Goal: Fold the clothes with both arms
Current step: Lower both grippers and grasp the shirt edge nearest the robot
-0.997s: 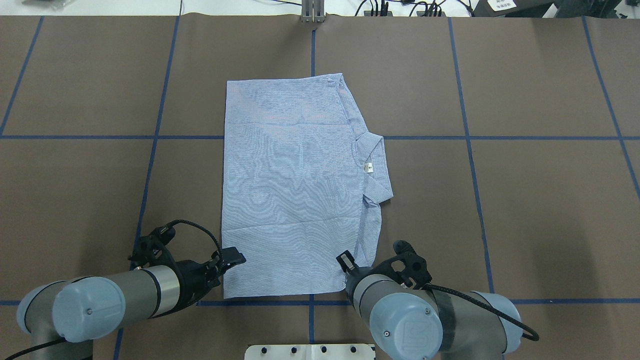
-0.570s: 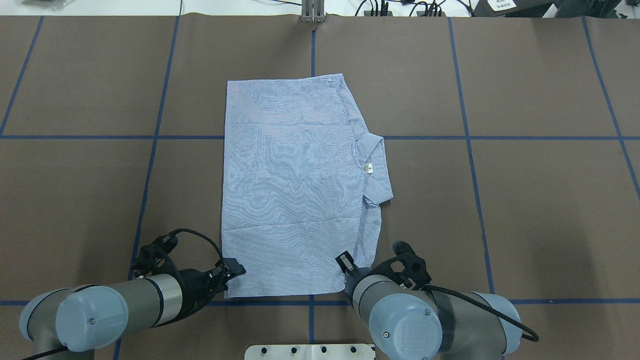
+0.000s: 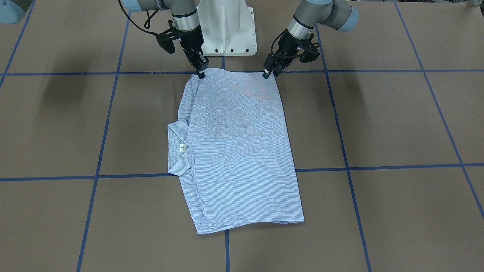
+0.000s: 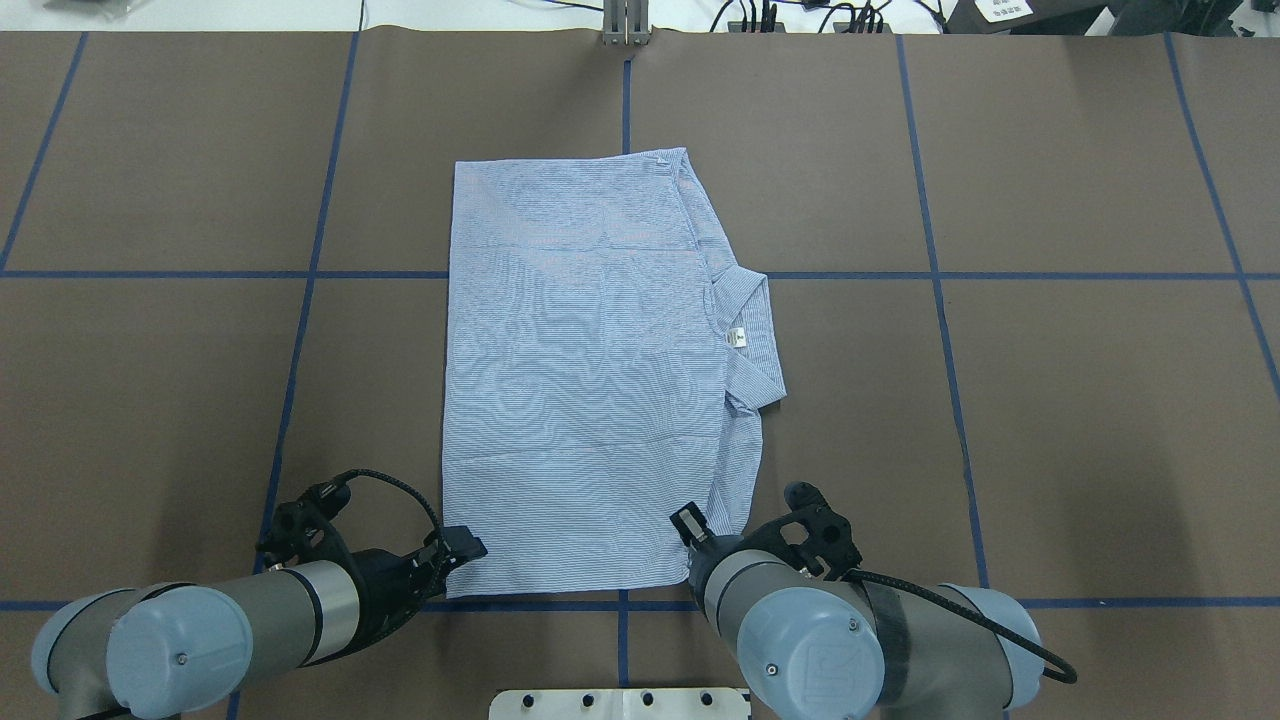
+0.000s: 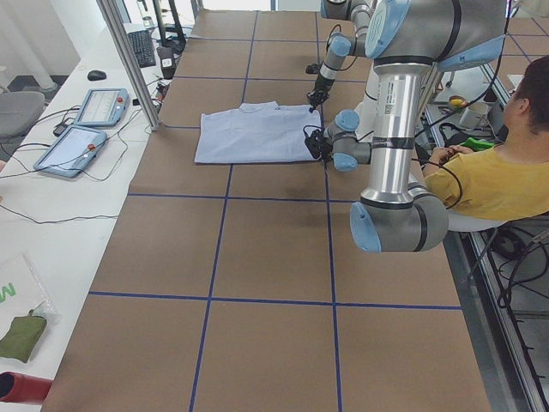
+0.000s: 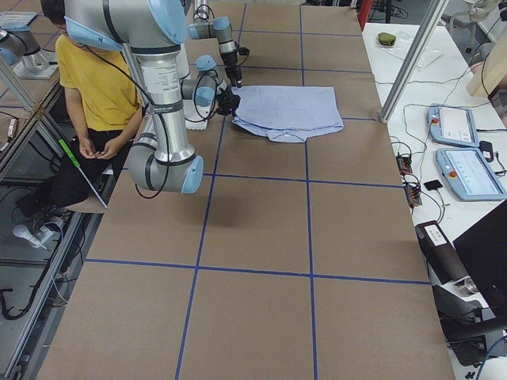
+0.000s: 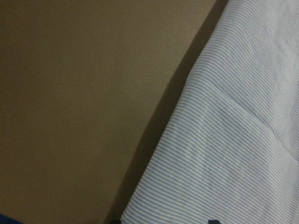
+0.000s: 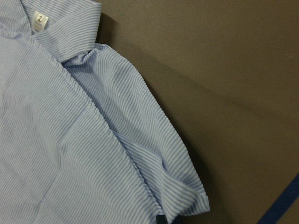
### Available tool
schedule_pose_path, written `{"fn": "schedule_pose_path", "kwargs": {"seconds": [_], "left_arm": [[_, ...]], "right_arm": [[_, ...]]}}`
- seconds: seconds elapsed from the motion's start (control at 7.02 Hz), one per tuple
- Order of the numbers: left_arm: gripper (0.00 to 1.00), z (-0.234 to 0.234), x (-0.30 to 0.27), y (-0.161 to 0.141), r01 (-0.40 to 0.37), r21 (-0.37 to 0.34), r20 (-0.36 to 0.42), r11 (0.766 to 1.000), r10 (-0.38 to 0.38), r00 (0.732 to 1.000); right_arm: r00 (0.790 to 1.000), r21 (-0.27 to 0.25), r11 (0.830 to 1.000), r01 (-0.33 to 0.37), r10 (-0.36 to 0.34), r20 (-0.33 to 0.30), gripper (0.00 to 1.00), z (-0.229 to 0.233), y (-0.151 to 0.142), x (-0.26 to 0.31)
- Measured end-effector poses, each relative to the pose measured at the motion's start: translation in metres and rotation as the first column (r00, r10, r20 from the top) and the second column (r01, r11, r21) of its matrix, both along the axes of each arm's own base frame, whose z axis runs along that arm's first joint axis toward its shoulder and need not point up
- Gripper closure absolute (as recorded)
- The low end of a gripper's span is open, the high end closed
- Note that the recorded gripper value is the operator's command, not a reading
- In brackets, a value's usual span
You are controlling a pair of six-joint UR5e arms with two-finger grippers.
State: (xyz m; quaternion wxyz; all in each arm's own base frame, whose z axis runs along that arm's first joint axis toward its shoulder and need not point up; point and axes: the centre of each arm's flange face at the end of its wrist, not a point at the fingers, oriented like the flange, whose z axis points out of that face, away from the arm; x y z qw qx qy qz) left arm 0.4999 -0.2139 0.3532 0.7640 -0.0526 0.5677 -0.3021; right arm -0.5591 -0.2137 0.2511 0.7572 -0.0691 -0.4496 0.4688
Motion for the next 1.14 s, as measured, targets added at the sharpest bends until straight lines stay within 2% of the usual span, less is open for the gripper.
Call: {"fn": "schedule_pose_path", "kwargs": {"seconds": [0.14, 0.28, 0.43, 0.57, 1.14], "left_arm": [[0.32, 0.002, 0.000, 0.001, -0.001, -0.001, 0.003, 1.000, 0.001, 1.000], [0.43, 0.002, 0.000, 0.003, -0.003, -0.004, 0.004, 1.000, 0.004, 1.000], [0.75, 0.003, 0.002, 0.006, -0.005, -0.012, 0.003, 1.000, 0.005, 1.000], [1.00, 0.003, 0.003, 0.010, -0.002, -0.020, 0.001, 1.000, 0.002, 1.000], [1.00, 0.003, -0.001, 0.012, 0.009, -0.029, -0.003, 1.000, -0.009, 1.000]], "right_arm": [[1.000, 0.000, 1.000, 0.000, 0.000, 0.000, 1.00, 0.000, 0.000, 0.000], [1.000, 0.000, 1.000, 0.001, -0.001, 0.000, 1.00, 0.000, 0.001, 0.000], [1.000, 0.000, 1.000, 0.001, -0.001, 0.000, 1.00, 0.000, 0.001, 0.000], [1.000, 0.000, 1.000, 0.001, -0.001, -0.001, 1.00, 0.000, 0.001, 0.000], [1.000, 0.000, 1.000, 0.000, 0.000, 0.003, 1.00, -0.001, 0.000, 0.002]]}}
